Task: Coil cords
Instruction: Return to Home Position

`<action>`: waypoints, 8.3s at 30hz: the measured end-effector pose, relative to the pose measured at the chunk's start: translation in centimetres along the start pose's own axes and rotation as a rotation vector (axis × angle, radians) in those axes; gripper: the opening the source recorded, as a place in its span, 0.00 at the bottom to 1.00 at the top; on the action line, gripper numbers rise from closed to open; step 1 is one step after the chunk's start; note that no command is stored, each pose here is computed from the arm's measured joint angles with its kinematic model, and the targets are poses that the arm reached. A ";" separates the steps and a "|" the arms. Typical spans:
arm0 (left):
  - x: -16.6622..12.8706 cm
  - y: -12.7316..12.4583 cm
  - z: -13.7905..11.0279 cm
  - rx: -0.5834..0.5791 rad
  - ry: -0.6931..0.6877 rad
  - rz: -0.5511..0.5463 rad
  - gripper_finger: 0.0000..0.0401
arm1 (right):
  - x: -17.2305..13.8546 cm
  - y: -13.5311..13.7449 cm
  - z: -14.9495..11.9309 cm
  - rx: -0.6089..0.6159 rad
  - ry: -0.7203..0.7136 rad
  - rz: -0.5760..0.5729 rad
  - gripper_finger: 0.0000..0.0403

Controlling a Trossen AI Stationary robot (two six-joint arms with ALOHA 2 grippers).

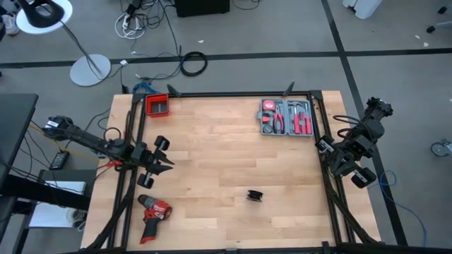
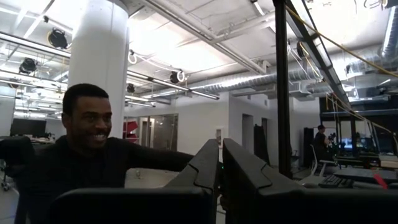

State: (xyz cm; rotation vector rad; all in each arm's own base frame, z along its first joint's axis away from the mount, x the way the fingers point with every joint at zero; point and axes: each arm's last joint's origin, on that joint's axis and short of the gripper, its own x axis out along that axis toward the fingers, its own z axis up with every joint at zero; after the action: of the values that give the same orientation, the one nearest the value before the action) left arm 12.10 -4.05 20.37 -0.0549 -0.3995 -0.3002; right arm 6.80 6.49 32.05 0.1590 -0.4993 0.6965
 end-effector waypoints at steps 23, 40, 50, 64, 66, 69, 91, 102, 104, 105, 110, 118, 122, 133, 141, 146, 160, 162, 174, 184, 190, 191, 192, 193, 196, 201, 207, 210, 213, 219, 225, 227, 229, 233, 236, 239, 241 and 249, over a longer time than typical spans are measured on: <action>-2.3 0.0 -1.2 0.030 0.239 -0.012 0.16 | 0.0 0.0 0.0 0.000 0.000 0.000 0.06; -2.9 0.0 0.0 0.028 0.133 -0.009 0.16 | 0.0 0.0 0.0 0.000 0.000 0.000 0.06; -3.4 0.1 0.9 0.026 0.053 -0.007 0.16 | 0.0 0.0 0.0 0.000 0.000 0.000 0.06; -3.5 0.1 1.5 0.025 -0.005 -0.005 0.16 | 0.0 0.0 0.0 0.000 0.000 0.000 0.06; -3.5 0.1 1.5 0.025 -0.004 -0.005 0.16 | 0.0 0.0 0.0 0.000 0.000 0.000 0.06; -3.5 0.1 1.5 0.025 -0.004 -0.005 0.16 | 0.0 0.0 0.0 0.000 0.000 0.000 0.06; -3.5 0.1 1.4 0.025 -0.003 -0.005 0.16 | 0.0 0.0 0.0 0.000 0.000 0.000 0.06; -3.5 0.1 1.4 0.025 -0.003 -0.005 0.16 | -2.2 0.0 -3.4 0.032 -0.063 -0.013 0.06; -3.5 0.1 1.4 0.025 -0.003 -0.005 0.16 | -3.2 0.0 -5.0 0.047 -0.091 -0.018 0.06; -3.5 0.1 1.4 0.025 -0.003 -0.005 0.16 | -3.7 0.0 -5.7 0.048 -0.110 -0.019 0.06; -3.5 0.1 1.4 0.025 -0.003 -0.005 0.16 | -5.3 -0.1 -7.5 0.053 -0.156 -0.027 0.06; -3.5 0.1 1.5 0.025 -0.006 -0.005 0.16 | -5.7 -0.1 -7.8 0.044 -0.118 -0.036 0.06; -3.5 0.1 1.5 0.025 -0.005 -0.005 0.16 | -6.1 -0.2 -8.2 0.034 -0.069 -0.045 0.06; -3.5 0.1 1.5 0.025 -0.004 -0.005 0.16 | -6.1 -0.8 -9.2 0.001 0.033 -0.149 0.06; -3.5 0.1 1.5 0.025 -0.005 -0.005 0.16 | -6.1 -0.9 -9.3 -0.004 0.035 -0.159 0.06; -3.5 0.1 1.5 0.025 -0.005 -0.005 0.16 | -6.1 -0.9 -9.3 -0.004 0.035 -0.159 0.06; -3.5 0.1 1.5 0.025 -0.006 -0.005 0.16 | -6.1 -0.9 -9.3 -0.004 0.036 -0.158 0.06; -3.5 0.1 1.5 0.025 -0.006 -0.005 0.16 | -6.1 -0.9 -9.3 -0.004 0.036 -0.158 0.06; -3.5 0.1 1.5 0.025 -0.006 -0.005 0.16 | -6.1 -0.9 -9.3 -0.003 0.036 -0.158 0.06; -3.5 0.1 1.5 0.025 -0.006 -0.005 0.16 | -6.1 -0.9 -9.3 -0.004 0.036 -0.158 0.06; -3.5 0.1 1.6 0.025 -0.006 -0.005 0.16 | -6.1 -0.9 -9.3 -0.003 0.036 -0.158 0.06; -3.5 0.1 1.6 0.025 -0.006 -0.005 0.16 | -6.1 -0.9 -9.3 -0.003 0.036 -0.158 0.06; -3.5 0.1 1.5 0.025 -0.006 -0.005 0.16 | -6.1 -0.9 -9.3 -0.003 0.036 -0.158 0.06; -3.5 0.1 1.6 0.025 -0.006 -0.005 0.16 | -6.1 -0.9 -9.3 -0.003 0.036 -0.158 0.06; -3.5 0.1 1.6 0.025 -0.006 -0.005 0.16 | -6.1 -0.9 -9.3 -0.003 0.036 -0.158 0.06; -3.5 0.1 1.6 0.025 -0.006 -0.005 0.16 | -6.1 -0.9 -9.3 -0.004 0.036 -0.158 0.06; -3.5 0.1 1.6 0.025 -0.006 -0.005 0.16 | -6.1 -0.9 -9.3 -0.003 0.036 -0.158 0.06; -3.5 0.1 1.6 0.025 -0.006 -0.005 0.16 | -6.1 -0.9 -9.3 -0.003 0.036 -0.158 0.06; -3.5 0.1 1.6 0.025 -0.007 -0.005 0.16 | -6.1 -0.9 -9.3 -0.003 0.036 -0.158 0.06; -3.5 0.1 1.6 0.025 -0.007 -0.005 0.16 | -6.1 -0.9 -9.3 -0.003 0.036 -0.158 0.06; -3.5 0.1 1.6 0.025 -0.007 -0.005 0.16 | -6.1 -0.9 -9.3 -0.003 0.036 -0.158 0.06; -3.5 0.1 1.6 0.025 -0.007 -0.005 0.16 | -6.1 -0.9 -9.3 -0.003 0.036 -0.158 0.06; -3.5 0.1 1.6 0.025 -0.007 -0.005 0.16 | -6.1 -0.9 -9.3 -0.004 0.036 -0.158 0.06; -3.5 0.1 1.6 0.025 -0.006 -0.005 0.16 | -6.1 -0.9 -9.3 -0.003 0.036 -0.158 0.06; -3.5 0.1 1.6 0.025 -0.007 -0.005 0.16 | -6.1 -0.9 -9.3 -0.003 0.037 -0.158 0.06; -3.5 0.1 1.6 0.025 -0.007 -0.005 0.16 | -6.1 -0.9 -9.3 -0.003 0.037 -0.158 0.06; -3.5 0.1 1.6 0.025 -0.007 -0.005 0.16 | -6.1 -0.9 -9.3 -0.003 0.037 -0.158 0.06; -3.5 0.1 1.6 0.025 -0.007 -0.005 0.16 | -6.1 -0.9 -9.3 -0.003 0.037 -0.158 0.06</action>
State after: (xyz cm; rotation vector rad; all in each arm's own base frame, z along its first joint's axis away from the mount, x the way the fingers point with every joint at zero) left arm 8.45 -2.82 20.44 -0.0303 -0.4100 -0.3002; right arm 7.03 5.10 20.94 0.1801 -0.4474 0.5433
